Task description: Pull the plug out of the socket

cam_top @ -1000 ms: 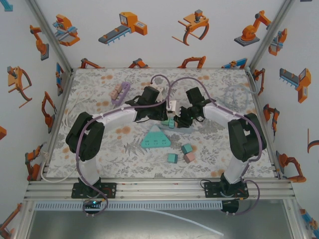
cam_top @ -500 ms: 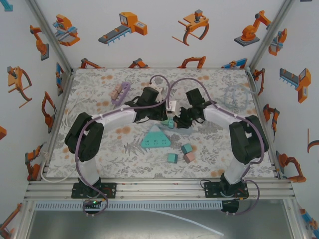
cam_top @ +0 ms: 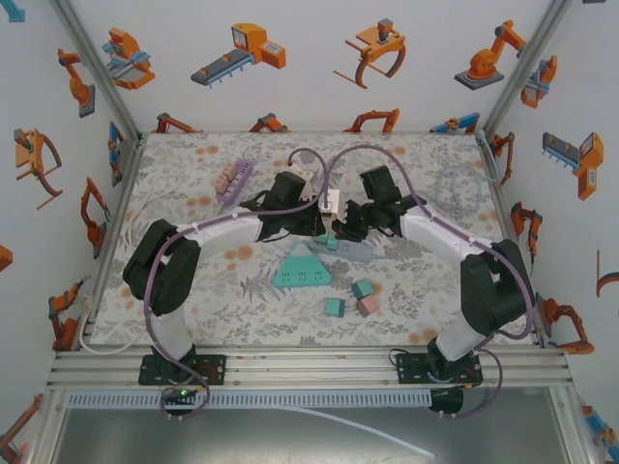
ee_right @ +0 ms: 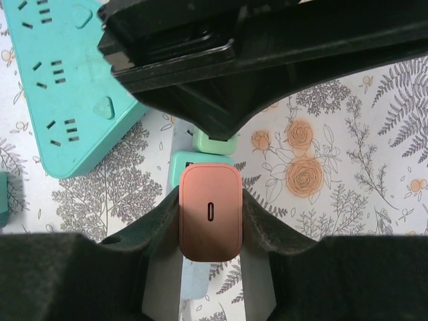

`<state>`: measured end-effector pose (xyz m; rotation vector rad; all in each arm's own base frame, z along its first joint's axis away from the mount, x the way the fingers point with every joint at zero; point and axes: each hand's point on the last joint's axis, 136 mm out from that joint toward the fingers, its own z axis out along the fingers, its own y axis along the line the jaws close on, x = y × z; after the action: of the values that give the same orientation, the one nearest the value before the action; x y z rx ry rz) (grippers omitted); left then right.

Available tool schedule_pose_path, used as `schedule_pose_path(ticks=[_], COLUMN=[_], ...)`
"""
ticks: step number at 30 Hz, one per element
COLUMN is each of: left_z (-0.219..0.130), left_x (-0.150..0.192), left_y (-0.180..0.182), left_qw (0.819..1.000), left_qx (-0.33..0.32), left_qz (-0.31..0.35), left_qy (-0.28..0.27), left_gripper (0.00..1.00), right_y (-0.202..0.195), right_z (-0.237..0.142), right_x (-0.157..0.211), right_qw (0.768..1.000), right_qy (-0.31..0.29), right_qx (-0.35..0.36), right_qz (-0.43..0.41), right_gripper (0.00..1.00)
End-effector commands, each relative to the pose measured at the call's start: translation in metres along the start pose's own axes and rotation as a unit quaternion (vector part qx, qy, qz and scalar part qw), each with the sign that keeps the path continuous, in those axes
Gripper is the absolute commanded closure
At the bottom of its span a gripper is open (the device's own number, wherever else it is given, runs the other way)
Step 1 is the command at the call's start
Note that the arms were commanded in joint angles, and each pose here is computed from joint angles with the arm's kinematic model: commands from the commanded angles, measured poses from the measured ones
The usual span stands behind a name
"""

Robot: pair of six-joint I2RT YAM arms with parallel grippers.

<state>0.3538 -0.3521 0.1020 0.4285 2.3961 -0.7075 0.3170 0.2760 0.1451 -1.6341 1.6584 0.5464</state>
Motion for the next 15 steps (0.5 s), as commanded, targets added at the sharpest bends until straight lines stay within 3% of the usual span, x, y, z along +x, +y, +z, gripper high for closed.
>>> schedule_pose_path(ticks=[1, 9, 15], left_z=[0.008, -0.006, -0.016], left_x=[0.129, 0.098, 0.077], left_y=[0.067, 0.051, 0.036], left_qw=[0.975, 0.984, 0.989], left_qx=[-0.104, -0.077, -0.054], left_qz=[-0.011, -0.028, -0.033], left_qy=[0.197, 0.159, 0.133], left_gripper=[0.57, 0.55, 0.55], right_y=[-0.009, -0.016, -0.023], right_z=[-0.012, -0.047, -0.081], right_x=[-0.039, -0.056, -0.06], right_qw=[0.998, 0.984, 0.944], right_qy=[-0.066, -0.11, -0.146], right_qx=[0.023, 0.095, 0.161], right_qz=[0.005, 0.105, 0.247], right_gripper=[1.0, 1.0, 1.0])
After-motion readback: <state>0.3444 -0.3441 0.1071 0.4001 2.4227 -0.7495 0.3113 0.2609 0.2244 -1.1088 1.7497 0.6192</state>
